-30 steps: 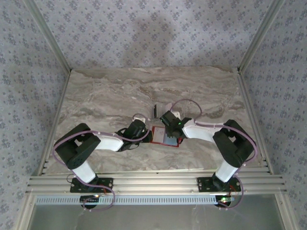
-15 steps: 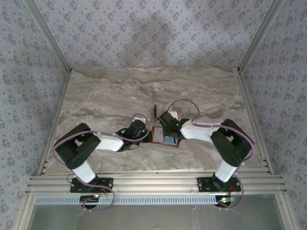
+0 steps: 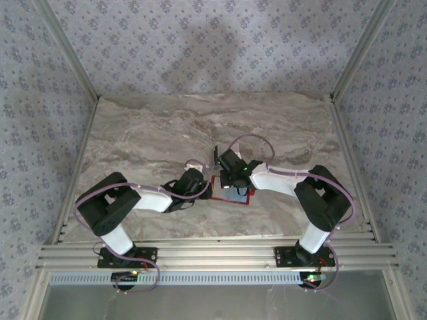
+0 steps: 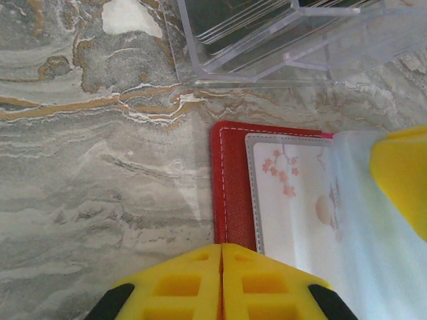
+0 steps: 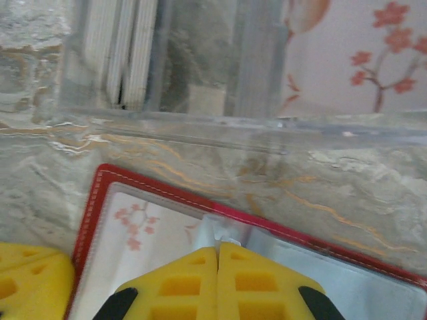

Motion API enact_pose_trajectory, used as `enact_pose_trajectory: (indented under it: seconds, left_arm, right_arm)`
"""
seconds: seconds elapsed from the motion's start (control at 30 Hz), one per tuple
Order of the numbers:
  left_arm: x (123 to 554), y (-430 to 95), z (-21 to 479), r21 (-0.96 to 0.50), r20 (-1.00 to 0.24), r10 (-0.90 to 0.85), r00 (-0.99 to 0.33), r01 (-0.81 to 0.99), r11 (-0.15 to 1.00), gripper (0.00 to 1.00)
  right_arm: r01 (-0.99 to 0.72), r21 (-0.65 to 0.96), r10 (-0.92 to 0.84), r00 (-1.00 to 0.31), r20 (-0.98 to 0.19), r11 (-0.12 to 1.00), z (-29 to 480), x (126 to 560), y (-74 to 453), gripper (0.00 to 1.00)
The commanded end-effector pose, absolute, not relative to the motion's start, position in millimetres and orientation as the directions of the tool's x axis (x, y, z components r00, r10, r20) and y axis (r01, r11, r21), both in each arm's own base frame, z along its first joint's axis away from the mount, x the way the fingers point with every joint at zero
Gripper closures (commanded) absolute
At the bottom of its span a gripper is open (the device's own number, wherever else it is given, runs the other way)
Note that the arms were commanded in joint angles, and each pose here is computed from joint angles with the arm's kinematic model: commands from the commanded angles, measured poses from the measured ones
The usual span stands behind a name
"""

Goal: Put the credit cards into the card holder
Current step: Flip over the card slot in the card holder.

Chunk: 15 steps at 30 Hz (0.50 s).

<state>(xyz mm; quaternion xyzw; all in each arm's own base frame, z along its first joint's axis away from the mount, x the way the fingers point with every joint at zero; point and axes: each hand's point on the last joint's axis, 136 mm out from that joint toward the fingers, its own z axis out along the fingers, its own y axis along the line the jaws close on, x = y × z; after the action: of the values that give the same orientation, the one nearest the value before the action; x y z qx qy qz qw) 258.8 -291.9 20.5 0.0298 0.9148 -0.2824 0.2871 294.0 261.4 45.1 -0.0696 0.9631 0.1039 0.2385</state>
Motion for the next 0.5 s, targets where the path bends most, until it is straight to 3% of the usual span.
enact_pose_trajectory:
  seconds: [0.0, 0.23, 0.47]
  left_arm:
    - [214, -263, -35, -0.392, -0.391, -0.003, -0.920, 0.164, 0.905, 0.92]
    - [214, -264, -33, -0.397, -0.393, -0.007, -0.920, 0.162, 0.903, 0.91]
    - [213, -261, -28, -0.399, -0.399, -0.011, -0.917, 0.163, 0.902, 0.91]
  right_arm:
    - [-0.218, 0.252, -0.082, -0.884, -0.459, 0.943, 55, 294, 282, 0.98]
    - [-0.258, 0.343, -0.090, -0.895, -0.436, 0.903, 51, 291, 304, 0.76]
    - [-0.278, 0.413, -0.088, -0.902, -0.424, 0.867, 51, 288, 317, 0.65]
